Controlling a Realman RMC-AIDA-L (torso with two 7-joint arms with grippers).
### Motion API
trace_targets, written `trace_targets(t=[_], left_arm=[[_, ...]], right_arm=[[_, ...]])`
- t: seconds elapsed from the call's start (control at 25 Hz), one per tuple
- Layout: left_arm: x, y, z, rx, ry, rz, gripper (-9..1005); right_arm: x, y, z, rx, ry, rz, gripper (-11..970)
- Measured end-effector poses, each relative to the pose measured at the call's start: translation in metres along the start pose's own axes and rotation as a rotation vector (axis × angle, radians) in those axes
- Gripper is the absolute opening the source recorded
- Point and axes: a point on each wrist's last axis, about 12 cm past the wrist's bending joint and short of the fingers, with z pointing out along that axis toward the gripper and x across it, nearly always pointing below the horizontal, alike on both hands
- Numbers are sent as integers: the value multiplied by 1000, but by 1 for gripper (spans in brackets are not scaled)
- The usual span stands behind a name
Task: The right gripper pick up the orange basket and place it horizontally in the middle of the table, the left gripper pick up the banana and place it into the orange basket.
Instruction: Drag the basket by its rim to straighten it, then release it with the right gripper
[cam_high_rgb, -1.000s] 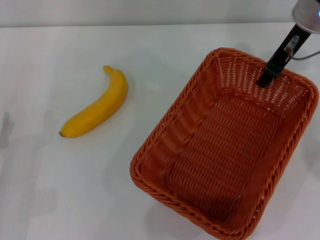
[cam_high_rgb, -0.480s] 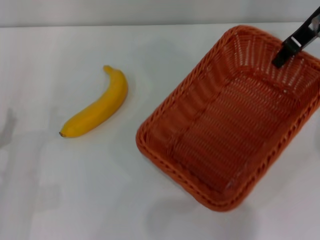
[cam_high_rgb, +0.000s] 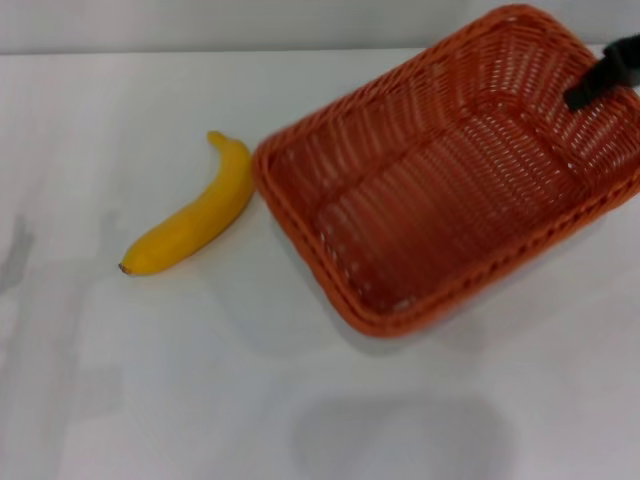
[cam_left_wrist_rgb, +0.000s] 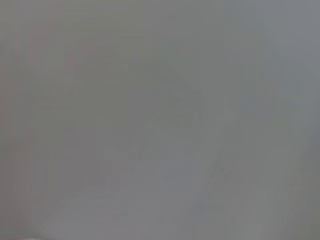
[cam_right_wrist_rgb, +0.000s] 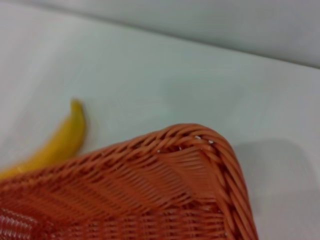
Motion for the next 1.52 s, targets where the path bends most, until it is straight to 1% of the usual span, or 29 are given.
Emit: trace_targets(t=[0.16,0.24,0.4,0.48,0.76,0.84,1.08,1.16,1.32,1.52], left_arm=[[-1,-1,4,7,-5,1,861],[-1,-2,5,10,-6,2,861],[-2,-2,6,12,-7,4,861],[-2,-2,7,12,-8,7,862],[-3,-1,7,12,-8,10,861],[-2,0,6,10,-7,10,861],[-4,1,6,9,-16,16,862],[-5,2,6,7,-21,22,862],[-6,4,6,-5,-30,25,861],[-8,4,9,-13,-41,30,862]], right_arm=[[23,-18,-3,-71,-87,103,156],[34,-24,-1,-100,-110,147,158],[51,-29,6,-150,-161,215,162],[57,-30,13,-140,-188,237,164],[65,-20,41,-70,-251,249,170],[67,-19,45,-53,-257,247,172],[63,-12,57,-10,-227,250,178],[62,-11,60,8,-208,252,179],[61,-8,59,11,-192,277,183],[66,-8,58,36,-167,302,188]])
